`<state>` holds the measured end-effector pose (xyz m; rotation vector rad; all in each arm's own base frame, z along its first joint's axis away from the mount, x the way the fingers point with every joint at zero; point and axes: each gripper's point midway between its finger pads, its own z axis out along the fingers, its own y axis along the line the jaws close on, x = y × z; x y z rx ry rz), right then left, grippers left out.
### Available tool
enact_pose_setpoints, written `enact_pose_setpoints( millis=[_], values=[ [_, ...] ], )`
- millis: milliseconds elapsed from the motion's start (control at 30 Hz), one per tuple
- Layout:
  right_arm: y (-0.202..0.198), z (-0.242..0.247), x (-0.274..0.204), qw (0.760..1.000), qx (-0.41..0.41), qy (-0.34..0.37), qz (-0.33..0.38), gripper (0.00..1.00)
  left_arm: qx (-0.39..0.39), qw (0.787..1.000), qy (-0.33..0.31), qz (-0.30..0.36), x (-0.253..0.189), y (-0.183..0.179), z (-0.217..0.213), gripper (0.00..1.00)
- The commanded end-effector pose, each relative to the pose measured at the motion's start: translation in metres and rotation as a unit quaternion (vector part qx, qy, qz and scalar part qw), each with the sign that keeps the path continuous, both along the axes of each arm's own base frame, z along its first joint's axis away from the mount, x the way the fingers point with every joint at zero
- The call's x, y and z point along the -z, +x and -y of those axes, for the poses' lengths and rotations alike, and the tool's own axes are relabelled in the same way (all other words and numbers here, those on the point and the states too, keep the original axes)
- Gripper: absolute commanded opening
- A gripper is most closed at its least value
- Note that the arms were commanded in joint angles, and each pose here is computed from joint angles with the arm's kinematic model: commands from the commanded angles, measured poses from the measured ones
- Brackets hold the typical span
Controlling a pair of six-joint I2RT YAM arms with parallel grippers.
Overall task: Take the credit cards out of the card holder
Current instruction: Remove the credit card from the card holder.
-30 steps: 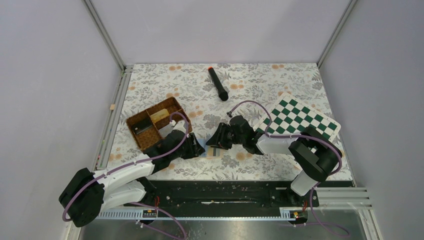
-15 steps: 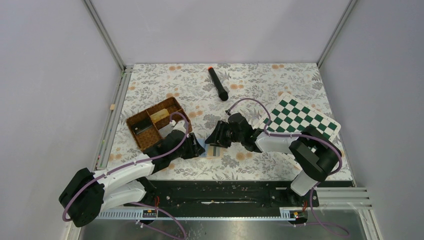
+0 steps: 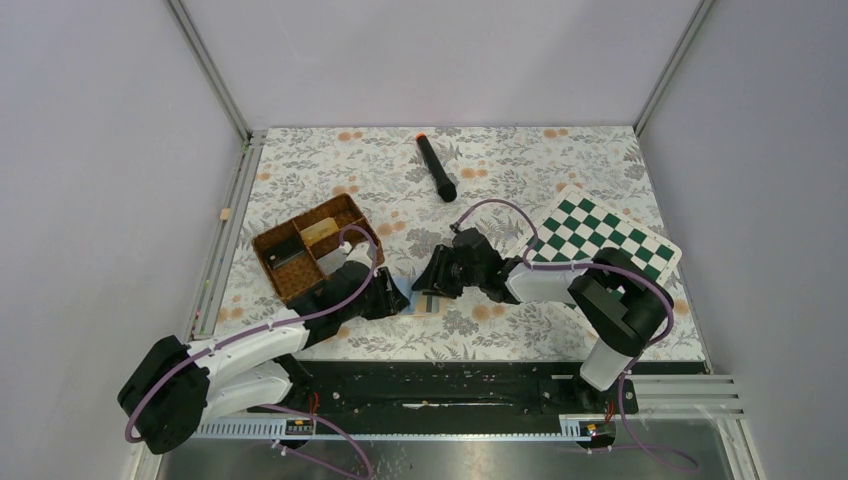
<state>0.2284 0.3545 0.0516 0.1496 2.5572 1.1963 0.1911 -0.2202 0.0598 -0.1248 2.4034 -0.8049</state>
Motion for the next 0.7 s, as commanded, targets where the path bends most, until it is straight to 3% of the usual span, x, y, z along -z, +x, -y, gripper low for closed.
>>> enact_pose_setpoints(
  millis=[0,400,567,667],
  values=[
    [0.002,0.008,0.006,0.999,0.005,-0.032,0.011,0.45,-0.004,1.000,-0.003,0.018,-0.006,0.006,0.000,0.46],
    [-0.007,0.046,-0.014,0.993,0.005,-0.109,0.045,0.45,-0.075,0.996,0.049,0.024,-0.010,0.010,-0.035,0.45],
    [-0.006,0.041,-0.034,0.994,0.000,-0.091,0.057,0.45,-0.126,0.989,0.071,0.024,-0.014,0.012,-0.055,0.45],
    [-0.007,0.028,-0.040,0.996,-0.008,-0.053,0.064,0.45,-0.118,0.991,0.051,0.041,-0.024,0.014,-0.050,0.45]
  ],
)
